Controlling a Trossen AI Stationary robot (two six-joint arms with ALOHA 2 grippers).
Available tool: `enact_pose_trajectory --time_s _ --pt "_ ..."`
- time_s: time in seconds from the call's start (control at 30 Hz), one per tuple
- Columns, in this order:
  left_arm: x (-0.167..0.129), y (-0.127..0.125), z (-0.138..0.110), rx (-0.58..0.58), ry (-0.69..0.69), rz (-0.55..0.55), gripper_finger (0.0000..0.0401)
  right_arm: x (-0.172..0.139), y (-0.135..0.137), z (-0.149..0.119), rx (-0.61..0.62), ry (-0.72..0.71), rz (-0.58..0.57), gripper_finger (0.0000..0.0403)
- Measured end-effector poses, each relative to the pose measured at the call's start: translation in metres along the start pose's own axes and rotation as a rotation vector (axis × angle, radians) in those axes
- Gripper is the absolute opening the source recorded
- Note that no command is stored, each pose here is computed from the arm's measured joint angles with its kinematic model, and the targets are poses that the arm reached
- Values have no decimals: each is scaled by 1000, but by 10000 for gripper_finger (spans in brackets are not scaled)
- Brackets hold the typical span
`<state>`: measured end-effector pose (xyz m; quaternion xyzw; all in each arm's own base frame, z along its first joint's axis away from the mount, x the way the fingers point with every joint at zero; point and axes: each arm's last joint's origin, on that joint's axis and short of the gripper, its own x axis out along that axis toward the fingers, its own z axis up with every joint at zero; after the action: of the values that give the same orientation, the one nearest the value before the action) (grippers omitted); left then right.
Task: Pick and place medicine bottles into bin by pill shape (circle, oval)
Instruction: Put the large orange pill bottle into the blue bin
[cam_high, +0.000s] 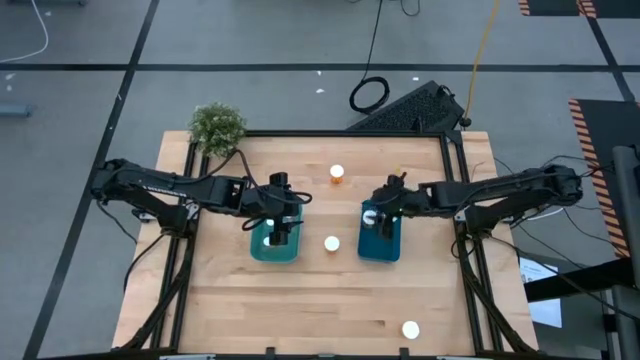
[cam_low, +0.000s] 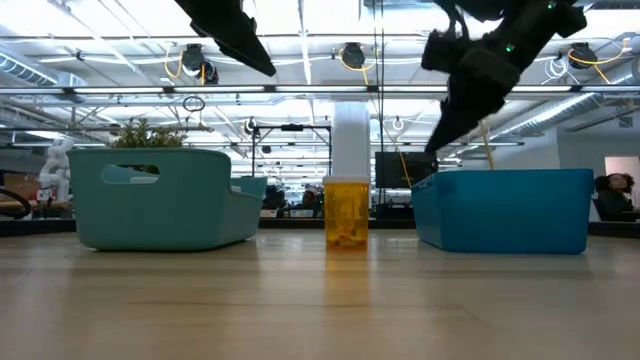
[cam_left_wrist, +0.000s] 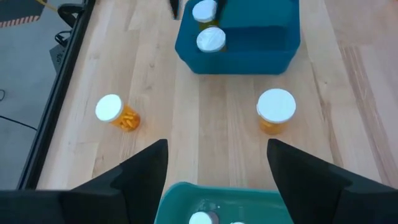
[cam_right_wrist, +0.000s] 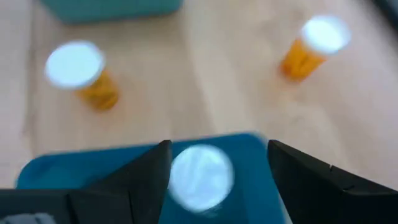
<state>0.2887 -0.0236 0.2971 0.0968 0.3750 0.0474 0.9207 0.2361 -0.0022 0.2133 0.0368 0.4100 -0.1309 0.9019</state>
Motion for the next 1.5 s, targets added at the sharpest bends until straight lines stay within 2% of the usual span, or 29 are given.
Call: enact_pose_trajectory --time_s 0.2,0.43,0.6,0.7,0.87,1.0,1.17,1.5 --pt "0 3 5 22 -52 12 267 2 -19 16 -30 -134 -79 257" --pt "2 10 3 -56 -36 30 263 22 -57 28 -61 -131 -83 257" --pt "9 7 -10 -73 27 26 260 30 -80 59 -102 -159 -73 256" --pt "11 7 -14 -69 46 26 258 42 -98 76 -87 -152 -55 258" --pt "11 8 -18 -65 77 27 257 69 -118 101 -85 -123 -70 284" --pt "11 6 -18 -73 82 25 253 90 -124 104 -96 -30 -35 309" --pt "11 6 -20 -75 98 22 252 108 -127 104 -86 22 25 324" --pt "11 6 -20 -40 96 21 251 114 -130 99 -52 63 51 324"
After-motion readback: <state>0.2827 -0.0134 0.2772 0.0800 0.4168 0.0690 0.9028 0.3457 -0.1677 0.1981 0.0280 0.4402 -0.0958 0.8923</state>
